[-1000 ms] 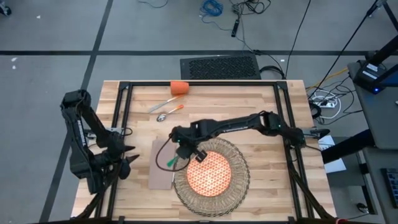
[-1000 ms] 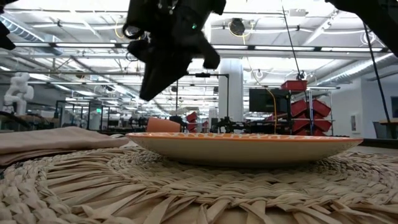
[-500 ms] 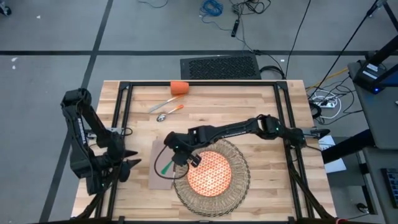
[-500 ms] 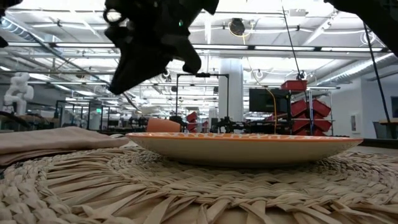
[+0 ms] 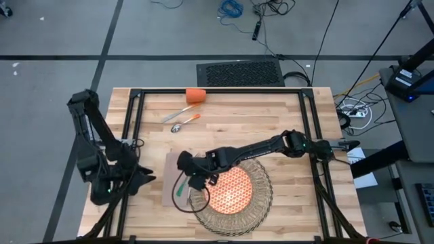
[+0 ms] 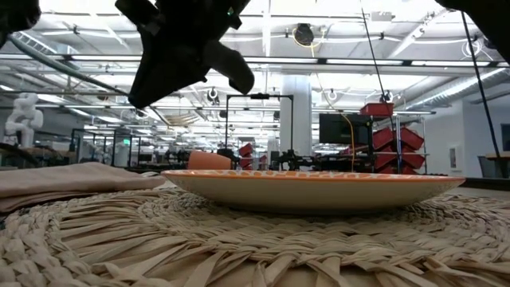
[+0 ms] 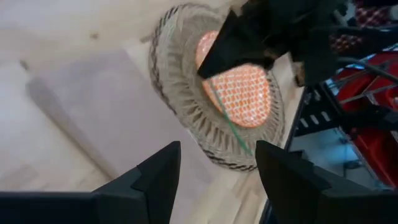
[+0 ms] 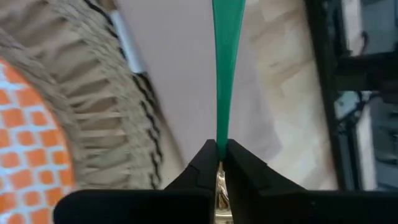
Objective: Set table place
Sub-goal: Put the fork on the napkin to the left of the mat
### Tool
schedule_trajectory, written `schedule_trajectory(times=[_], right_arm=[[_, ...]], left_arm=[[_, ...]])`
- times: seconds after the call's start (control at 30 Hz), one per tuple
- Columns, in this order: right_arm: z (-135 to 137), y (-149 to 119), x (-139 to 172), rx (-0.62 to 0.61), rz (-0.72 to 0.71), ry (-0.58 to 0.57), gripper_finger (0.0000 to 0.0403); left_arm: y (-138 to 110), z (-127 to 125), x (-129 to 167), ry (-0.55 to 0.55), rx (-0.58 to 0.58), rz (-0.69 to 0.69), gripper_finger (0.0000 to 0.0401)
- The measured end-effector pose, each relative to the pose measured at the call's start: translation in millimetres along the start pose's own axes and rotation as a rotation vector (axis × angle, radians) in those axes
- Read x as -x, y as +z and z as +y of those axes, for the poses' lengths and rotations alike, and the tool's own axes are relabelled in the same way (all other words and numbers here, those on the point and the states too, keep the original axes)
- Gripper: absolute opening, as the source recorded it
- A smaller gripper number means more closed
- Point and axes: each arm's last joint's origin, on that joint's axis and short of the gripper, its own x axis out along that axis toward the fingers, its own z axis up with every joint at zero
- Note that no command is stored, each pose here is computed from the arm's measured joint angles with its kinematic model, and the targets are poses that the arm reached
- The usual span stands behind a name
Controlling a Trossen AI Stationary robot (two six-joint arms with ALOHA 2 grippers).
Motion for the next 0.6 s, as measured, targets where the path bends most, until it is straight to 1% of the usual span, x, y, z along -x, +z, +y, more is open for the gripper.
schedule_trajectory(times=[0.07, 0.2, 0.3, 0.33, 0.4, 0.47, 0.6], right_arm=[[-1.7, 0.3, 0.0, 0.005, 0.005, -0.022, 0.0], [-2.1, 0.0, 0.0, 0.015, 0.016, -0.031, 0.0], [-1.9, 0.0, 0.1, 0.016, 0.033, -0.04, 0.0], [-1.6, 0.2, 0.2, 0.017, 0.035, -0.04, 0.0], [-0.6, 1.9, 0.4, 0.018, 0.035, -0.041, 0.0], [1.0, 4.4, 1.0, 0.037, 0.053, -0.051, 0.0], [2.9, 7.6, 1.6, 0.061, 0.066, -0.062, 0.0]], left_arm=[[0.7, 3.6, -7.2, 0.0, 0.04, 0.037, 0.0194], [1.0, 8.8, -26.4, -0.093, 0.121, 0.098, 0.0194], [5.7, 14.3, -38.3, -0.141, 0.156, 0.076, 0.0194], [7.7, 16.2, -42.2, -0.139, 0.162, 0.071, 0.0194], [9.7, 21.8, -51.1, -0.122, 0.174, 0.102, 0.0194], [10.6, 25.0, -61.6, -0.129, 0.206, 0.142, 0.0194], [17.3, 26.1, -78.8, -0.219, 0.239, 0.159, 0.0194]])
